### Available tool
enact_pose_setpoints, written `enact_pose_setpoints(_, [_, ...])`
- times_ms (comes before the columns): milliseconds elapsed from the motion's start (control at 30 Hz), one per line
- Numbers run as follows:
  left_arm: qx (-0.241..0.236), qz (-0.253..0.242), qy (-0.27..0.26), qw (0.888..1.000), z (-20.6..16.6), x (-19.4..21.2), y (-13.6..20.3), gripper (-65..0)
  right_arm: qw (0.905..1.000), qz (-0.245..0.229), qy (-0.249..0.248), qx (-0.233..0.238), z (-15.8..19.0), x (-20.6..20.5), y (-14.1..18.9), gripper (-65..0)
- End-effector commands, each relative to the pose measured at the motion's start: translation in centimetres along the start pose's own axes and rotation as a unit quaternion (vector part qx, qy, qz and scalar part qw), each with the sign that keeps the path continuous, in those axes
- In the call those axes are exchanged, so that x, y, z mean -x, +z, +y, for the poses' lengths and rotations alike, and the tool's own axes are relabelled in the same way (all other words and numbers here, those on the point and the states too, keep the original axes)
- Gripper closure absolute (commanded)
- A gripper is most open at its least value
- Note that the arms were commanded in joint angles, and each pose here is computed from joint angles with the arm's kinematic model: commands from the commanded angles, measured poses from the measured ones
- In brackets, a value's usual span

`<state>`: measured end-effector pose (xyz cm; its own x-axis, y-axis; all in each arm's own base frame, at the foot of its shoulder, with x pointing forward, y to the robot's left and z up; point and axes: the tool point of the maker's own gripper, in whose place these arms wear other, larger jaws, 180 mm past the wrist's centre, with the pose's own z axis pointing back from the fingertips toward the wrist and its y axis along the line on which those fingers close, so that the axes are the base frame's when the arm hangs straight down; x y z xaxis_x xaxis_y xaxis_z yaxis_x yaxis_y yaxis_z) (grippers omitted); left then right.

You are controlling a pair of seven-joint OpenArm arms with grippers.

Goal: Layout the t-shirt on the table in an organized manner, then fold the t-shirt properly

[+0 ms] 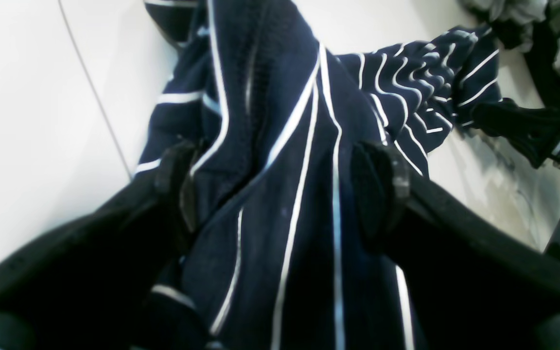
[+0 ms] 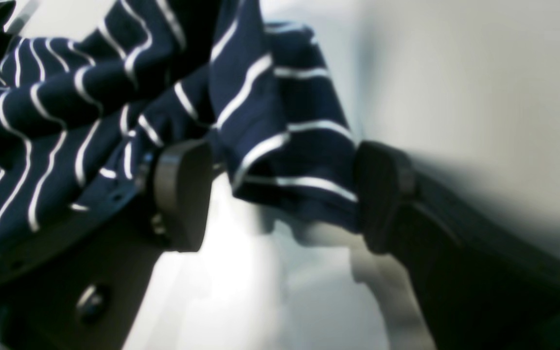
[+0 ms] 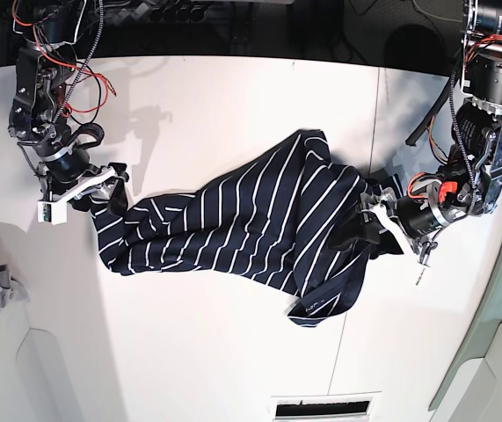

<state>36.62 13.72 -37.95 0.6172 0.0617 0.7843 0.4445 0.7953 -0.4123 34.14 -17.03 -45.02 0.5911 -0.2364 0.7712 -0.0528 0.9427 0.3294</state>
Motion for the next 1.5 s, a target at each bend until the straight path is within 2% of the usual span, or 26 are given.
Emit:
enact_pose_setpoints(0, [0.008, -0.028, -0.012, 0.999, -0.3, -2.1, 0.1, -43.9, 0.9996, -0.027, 0.004, -0.006, 0.1, -2.2, -0.4, -44.7])
enact_pose_setpoints(33, [0.008, -0.027, -0.013, 1.0, -0.3, -2.0, 0.0, -39.0, 0.9996, -0.026, 0.002, -0.006, 0.1, -2.2, -0.6, -44.7])
enact_pose_setpoints(100, [0.008, -0.026, -0.013, 1.0, -0.4, -1.9, -0.1, -20.4, 0.9998, -0.021, 0.003, -0.005, 0.0, -2.3, -1.2, -43.4])
enact_pose_setpoints(133, [0.008, -0.026, -0.013, 1.0, -0.4, -1.9, -0.1, -10.8, 0.9998, -0.016, 0.009, -0.003, -0.1, -2.3, -1.4, -39.7])
enact_pose_setpoints(167, [0.008, -0.026, -0.013, 1.0, -0.4, -1.9, -0.1, -2.2, 0.9998, -0.012, 0.015, -0.001, -0.2, -2.3, -1.6, -33.0])
enact_pose_setpoints(200, [0.008, -0.027, -0.013, 1.0, -0.4, -2.0, -0.1, 0.0, 0.9997, -0.011, 0.021, 0.0, -0.2, -2.5, -1.8, -24.1])
enact_pose_setpoints(267, [0.007, -0.03, -0.016, 0.999, -0.1, -2.5, 0.2, 0.0, 0.9995, -0.013, 0.028, 0.0, -0.1, -3.1, -2.1, -5.0])
enact_pose_setpoints(300, [0.008, -0.035, -0.017, 0.999, 0.0, -3.1, 0.4, 0.0, 0.9994, -0.016, 0.03, -0.001, -0.1, -3.5, -2.1, 0.0])
enact_pose_setpoints(400, [0.017, -0.052, -0.027, 0.998, 0.1, -5.6, 1.7, 0.0, 0.9976, -0.039, 0.054, -0.021, 0.1, -5.7, -1.5, 0.0])
enact_pose_setpoints(567, [0.025, -0.073, -0.109, 0.991, -1.2, -10.5, 5.6, 0.0, 0.9925, -0.07, 0.1, 0.0, -1.9, -10.9, 2.3, 0.0])
enact_pose_setpoints(800, [0.053, -0.087, -0.231, 0.968, -6.1, -14.9, 9.2, 0.0, 0.9862, -0.105, 0.126, 0.023, -4.5, -18.0, 8.1, 0.0])
enact_pose_setpoints(933, [0.058, -0.089, -0.288, 0.952, -8.7, -16.3, 11.0, 0.0, 0.9808, -0.153, 0.115, 0.038, -6.0, -21.1, 11.0, 0.0])
enact_pose_setpoints(1033, [0.055, -0.116, -0.297, 0.946, -10.1, -18.2, 12.8, 0.0, 0.9771, -0.184, 0.097, 0.044, -6.8, -22.8, 13.0, 0.0])
enact_pose_setpoints(1100, [0.035, -0.135, -0.3, 0.944, -10.0, -19.4, 13.7, 0.0, 0.9745, -0.199, 0.09, 0.051, -7.4, -23.3, 13.8, 0.0])
enact_pose_setpoints(1133, [0.016, -0.136, -0.3, 0.944, -9.3, -19.7, 13.9, 0.0, 0.974, -0.201, 0.089, 0.054, -7.7, -23.4, 14.0, 0.0])
enact_pose_setpoints(1200, [-0.024, -0.117, -0.281, 0.952, -6.5, -19.0, 13.2, 0.0, 0.9759, -0.188, 0.091, 0.065, -8.3, -22.8, 13.5, 0.0])
enact_pose_setpoints(1300, [-0.047, -0.085, -0.197, 0.976, -1.5, -15.9, 10.7, 0.0, 0.9809, -0.158, 0.089, 0.072, -9.2, -20.8, 11.1, 0.0])
enact_pose_setpoints(1367, [-0.053, -0.068, -0.128, 0.988, 1.7, -13.3, 8.5, 0.0, 0.9884, -0.116, 0.077, 0.061, -9.3, -18.9, 8.3, 0.0])
enact_pose_setpoints(1467, [-0.043, -0.024, -0.048, 0.998, 3.9, -8.7, 5.4, 0.0, 0.9947, -0.076, 0.059, 0.036, -8.6, -16.6, 5.0, 0.0])
